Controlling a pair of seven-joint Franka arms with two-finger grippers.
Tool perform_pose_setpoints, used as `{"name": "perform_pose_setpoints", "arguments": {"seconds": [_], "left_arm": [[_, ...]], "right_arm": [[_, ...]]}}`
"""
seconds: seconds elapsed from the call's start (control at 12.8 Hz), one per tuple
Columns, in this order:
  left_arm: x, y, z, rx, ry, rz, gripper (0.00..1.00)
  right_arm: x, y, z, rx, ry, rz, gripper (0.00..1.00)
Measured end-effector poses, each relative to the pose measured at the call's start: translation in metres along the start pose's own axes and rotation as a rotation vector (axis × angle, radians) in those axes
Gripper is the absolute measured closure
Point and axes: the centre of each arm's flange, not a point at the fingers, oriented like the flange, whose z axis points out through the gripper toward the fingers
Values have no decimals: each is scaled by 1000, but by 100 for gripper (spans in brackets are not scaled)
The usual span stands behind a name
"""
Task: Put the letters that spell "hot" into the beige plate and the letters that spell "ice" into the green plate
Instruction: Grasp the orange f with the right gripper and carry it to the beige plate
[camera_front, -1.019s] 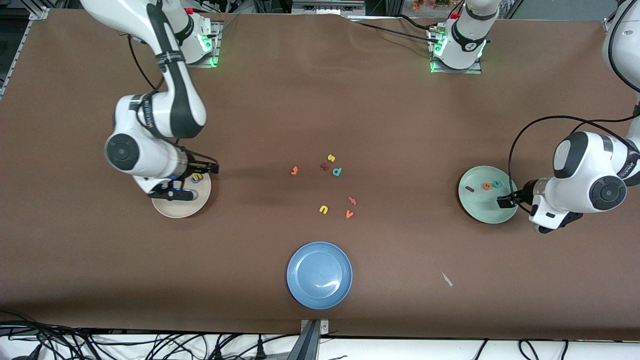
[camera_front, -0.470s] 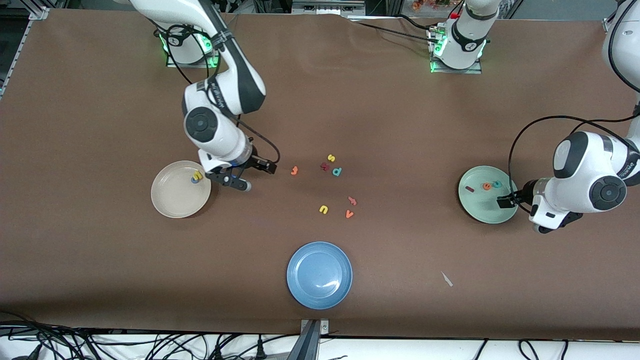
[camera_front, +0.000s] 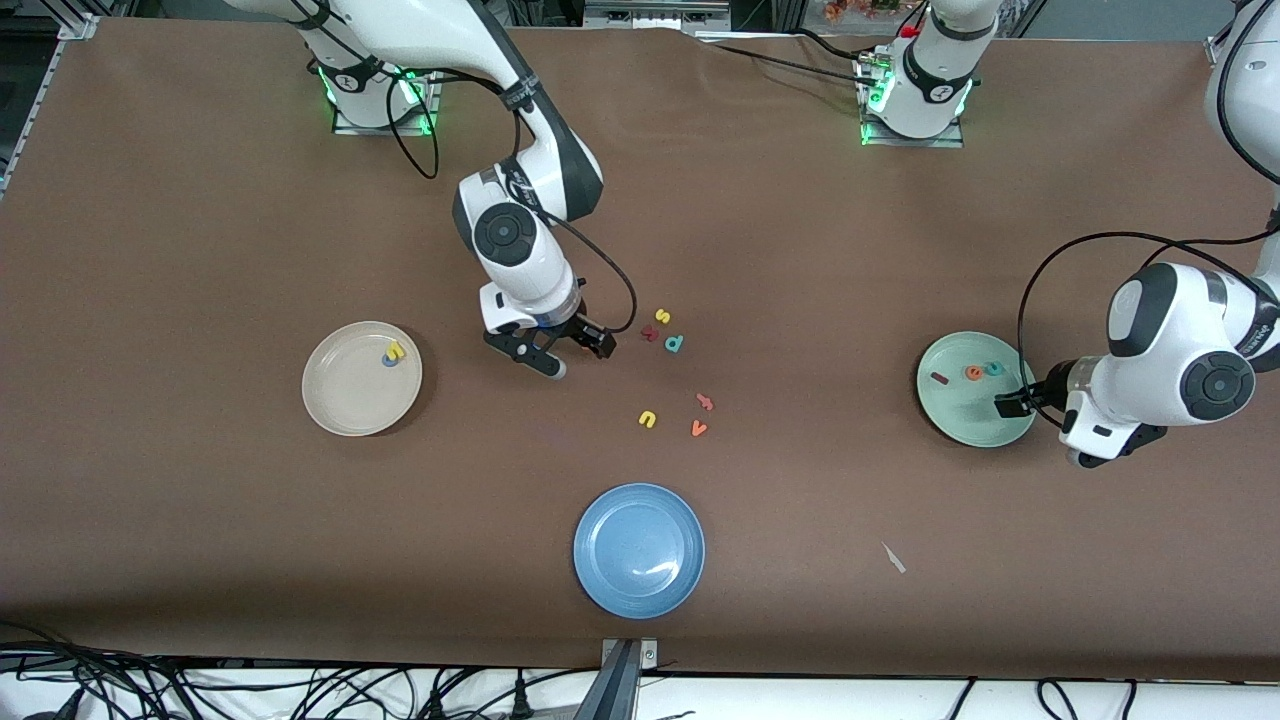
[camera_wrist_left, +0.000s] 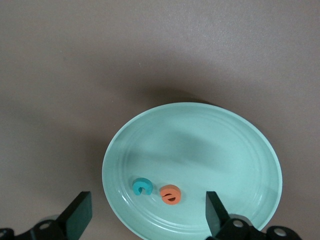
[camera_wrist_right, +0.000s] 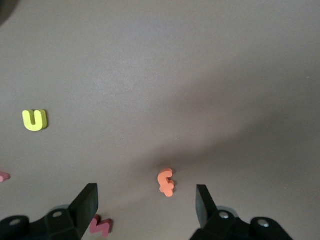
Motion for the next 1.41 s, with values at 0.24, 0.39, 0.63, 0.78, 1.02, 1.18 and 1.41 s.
{"name": "perform_pose_setpoints", "arguments": {"seconds": [0.24, 0.39, 0.63, 0.78, 1.02, 1.18, 1.41], "left_arm": [[-1, 2, 0, 0, 1, 3, 0], [-1, 3, 0, 0, 1, 5, 0], [-1, 4, 0, 0, 0, 6, 0], [-1, 4, 0, -1, 0, 6, 0], [-1, 5, 3, -2, -6, 8, 0], [-1, 5, 5, -3, -10, 9, 0], [-1, 5, 6, -3, -10, 9, 0]], "right_arm": [[-8, -1, 19, -13, 5, -14, 15], [-19, -2, 35, -28, 6, -32, 17], [-28, -1, 49, -43, 7, -46, 19], [-26, 0, 51, -46, 9, -46, 28], [-26, 0, 51, -47, 10, -46, 49], [-26, 1, 53, -50, 10, -45, 49], [-25, 2, 58, -47, 18, -46, 53]]}}
